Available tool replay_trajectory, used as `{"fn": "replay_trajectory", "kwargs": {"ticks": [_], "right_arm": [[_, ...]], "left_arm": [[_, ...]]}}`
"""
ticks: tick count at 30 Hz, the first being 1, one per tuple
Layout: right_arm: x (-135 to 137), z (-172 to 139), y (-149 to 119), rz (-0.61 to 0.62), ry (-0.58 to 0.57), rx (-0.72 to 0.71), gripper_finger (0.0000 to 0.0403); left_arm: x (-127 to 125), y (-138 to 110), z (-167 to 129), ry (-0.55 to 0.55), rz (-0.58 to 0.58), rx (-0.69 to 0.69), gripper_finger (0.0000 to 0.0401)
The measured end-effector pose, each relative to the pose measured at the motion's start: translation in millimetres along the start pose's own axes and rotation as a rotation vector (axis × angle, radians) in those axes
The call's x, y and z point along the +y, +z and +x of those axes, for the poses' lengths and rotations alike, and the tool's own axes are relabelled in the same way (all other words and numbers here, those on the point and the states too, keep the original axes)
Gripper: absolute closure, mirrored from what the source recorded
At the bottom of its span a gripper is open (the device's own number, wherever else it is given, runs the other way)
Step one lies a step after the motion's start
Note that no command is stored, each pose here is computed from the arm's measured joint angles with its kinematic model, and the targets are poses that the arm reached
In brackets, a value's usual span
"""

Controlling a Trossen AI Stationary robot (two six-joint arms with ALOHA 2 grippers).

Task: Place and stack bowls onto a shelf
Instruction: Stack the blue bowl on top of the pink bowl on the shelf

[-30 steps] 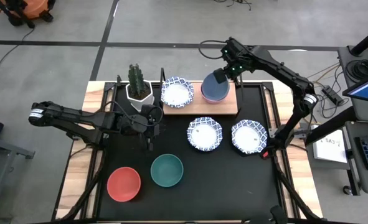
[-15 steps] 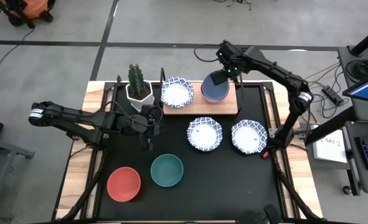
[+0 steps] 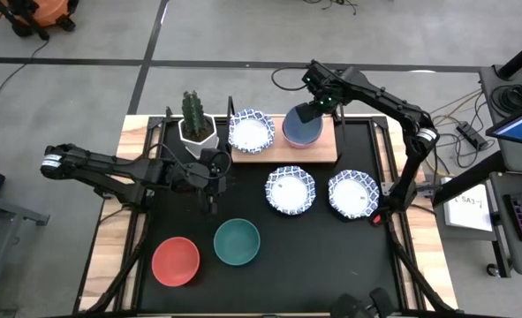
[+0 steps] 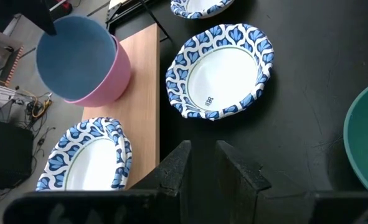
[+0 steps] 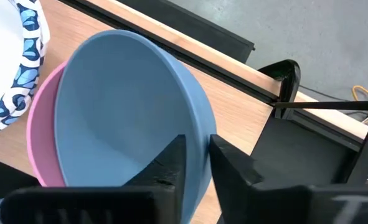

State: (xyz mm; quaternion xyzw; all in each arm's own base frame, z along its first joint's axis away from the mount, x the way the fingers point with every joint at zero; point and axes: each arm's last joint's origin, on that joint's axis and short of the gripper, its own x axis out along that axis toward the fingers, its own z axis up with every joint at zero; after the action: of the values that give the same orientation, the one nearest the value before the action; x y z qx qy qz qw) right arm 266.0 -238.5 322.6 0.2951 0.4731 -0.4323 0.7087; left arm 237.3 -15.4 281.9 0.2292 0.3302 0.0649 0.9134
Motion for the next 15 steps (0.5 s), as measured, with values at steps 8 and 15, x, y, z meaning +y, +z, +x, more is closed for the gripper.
{"fn": "replay_trajectory", "kwargs": {"ticks": [8, 15], "right_arm": [[-2.0, -9.6, -1.7, -0.006, 0.01, -0.022, 0.039], [-4.1, -19.4, -3.7, -0.003, 0.024, -0.044, 0.0392]], "left_arm": [[0.1, 0.0, 0.1, 0.0, 0.0, 0.0, 0.0345], [0.0, 0.0, 0.0, 0.0, 0.0, 0.0, 0.0345]]}}
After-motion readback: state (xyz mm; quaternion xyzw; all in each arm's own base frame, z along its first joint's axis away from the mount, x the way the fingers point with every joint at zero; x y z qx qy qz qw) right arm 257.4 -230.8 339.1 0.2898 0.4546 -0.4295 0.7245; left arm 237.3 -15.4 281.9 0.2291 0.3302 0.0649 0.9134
